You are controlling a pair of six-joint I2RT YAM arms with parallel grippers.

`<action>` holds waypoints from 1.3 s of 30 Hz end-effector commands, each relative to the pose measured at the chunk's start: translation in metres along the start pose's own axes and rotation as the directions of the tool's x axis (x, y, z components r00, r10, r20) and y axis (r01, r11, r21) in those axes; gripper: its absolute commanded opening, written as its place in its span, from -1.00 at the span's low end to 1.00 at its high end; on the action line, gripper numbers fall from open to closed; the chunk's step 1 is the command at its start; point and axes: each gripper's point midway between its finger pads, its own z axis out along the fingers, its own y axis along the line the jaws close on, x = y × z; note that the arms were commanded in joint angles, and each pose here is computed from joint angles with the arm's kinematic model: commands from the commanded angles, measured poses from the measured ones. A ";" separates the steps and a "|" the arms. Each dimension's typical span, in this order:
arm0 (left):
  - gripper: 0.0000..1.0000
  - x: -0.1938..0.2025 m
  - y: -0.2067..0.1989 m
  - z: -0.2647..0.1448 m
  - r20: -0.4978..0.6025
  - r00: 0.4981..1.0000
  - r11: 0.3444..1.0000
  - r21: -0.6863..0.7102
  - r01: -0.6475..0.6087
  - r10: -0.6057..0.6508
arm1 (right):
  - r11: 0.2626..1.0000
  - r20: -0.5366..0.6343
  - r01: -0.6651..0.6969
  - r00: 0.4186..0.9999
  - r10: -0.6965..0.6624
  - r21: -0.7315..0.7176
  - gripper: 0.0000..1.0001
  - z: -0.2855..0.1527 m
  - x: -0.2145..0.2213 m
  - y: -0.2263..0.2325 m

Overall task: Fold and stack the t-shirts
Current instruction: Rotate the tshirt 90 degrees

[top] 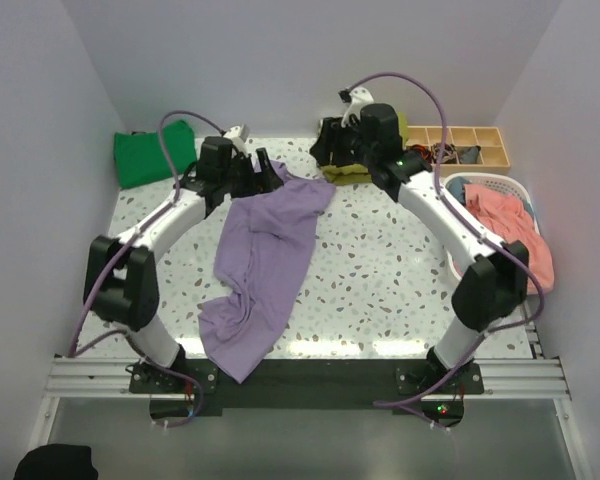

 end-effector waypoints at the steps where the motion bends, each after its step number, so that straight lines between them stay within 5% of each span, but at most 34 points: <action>1: 0.72 0.014 0.007 0.055 -0.083 0.995 0.992 0.110 -0.053 0.062 | 0.978 -0.083 0.004 0.996 0.014 0.207 0.13 -0.028 0.063 -0.045; 5: 0.68 0.041 0.025 0.102 -0.159 0.985 0.985 0.167 -0.031 0.058 | 0.988 -0.208 0.015 0.978 0.018 0.155 0.12 -0.052 0.105 -0.028; 17: 0.72 0.025 0.062 0.183 -0.152 0.987 0.976 0.217 -0.014 0.048 | 0.979 -0.556 -0.151 0.829 0.050 -0.137 0.11 -0.063 0.260 0.081; 30: 0.75 -0.036 0.117 0.242 -0.051 0.998 0.972 0.230 0.045 -0.034 | 0.907 -0.658 -0.222 0.749 -0.077 -0.358 0.11 -0.044 0.316 0.177; 33: 0.76 -0.048 0.127 0.245 -0.024 0.998 0.972 0.229 0.054 -0.050 | 0.919 -0.683 -0.217 0.727 -0.073 -0.329 0.11 -0.035 0.330 0.172; 39: 0.76 -0.061 0.159 0.240 0.015 0.997 0.981 0.180 0.077 -0.081 | 0.999 -0.779 -0.011 0.627 -0.020 -0.035 0.09 -0.033 0.374 0.103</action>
